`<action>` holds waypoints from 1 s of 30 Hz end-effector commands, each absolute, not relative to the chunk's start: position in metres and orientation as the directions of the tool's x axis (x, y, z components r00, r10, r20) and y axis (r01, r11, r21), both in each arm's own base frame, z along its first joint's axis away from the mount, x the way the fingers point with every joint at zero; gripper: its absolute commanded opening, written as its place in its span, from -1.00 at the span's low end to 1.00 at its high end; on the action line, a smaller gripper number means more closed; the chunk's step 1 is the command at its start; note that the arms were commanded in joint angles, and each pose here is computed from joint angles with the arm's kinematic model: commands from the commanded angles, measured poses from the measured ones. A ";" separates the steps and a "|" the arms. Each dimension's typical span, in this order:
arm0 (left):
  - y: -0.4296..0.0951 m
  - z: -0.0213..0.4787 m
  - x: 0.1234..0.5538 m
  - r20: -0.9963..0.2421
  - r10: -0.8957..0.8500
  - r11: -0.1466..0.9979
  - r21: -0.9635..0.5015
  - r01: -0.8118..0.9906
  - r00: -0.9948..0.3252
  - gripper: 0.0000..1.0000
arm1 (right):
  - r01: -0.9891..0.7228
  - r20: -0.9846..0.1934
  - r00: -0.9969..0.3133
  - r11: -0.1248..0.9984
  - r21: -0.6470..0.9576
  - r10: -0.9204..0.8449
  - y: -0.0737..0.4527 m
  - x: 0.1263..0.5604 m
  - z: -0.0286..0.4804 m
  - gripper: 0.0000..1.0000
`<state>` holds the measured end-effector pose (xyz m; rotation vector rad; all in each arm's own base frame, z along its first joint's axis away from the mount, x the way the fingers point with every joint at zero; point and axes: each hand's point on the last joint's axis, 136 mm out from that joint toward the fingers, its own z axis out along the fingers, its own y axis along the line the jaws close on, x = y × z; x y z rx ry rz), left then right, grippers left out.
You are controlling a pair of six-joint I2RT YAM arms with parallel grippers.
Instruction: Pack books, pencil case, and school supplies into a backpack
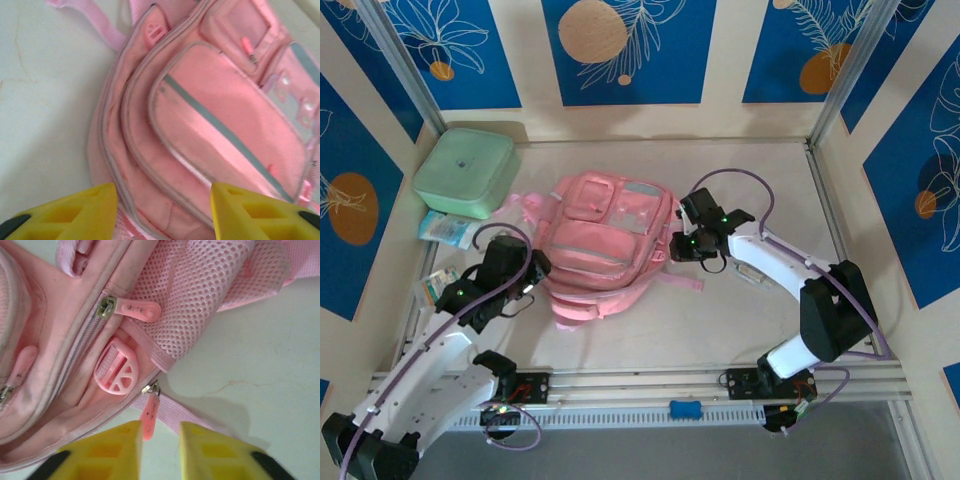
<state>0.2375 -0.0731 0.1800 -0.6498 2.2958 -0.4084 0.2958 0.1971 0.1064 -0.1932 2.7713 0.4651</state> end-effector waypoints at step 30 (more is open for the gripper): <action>-0.250 0.105 0.248 -0.481 -0.291 0.884 -0.466 -0.040 -0.827 0.20 | 0.149 -0.049 -0.978 0.840 0.521 0.204 0.252 0.415 0.064 -0.34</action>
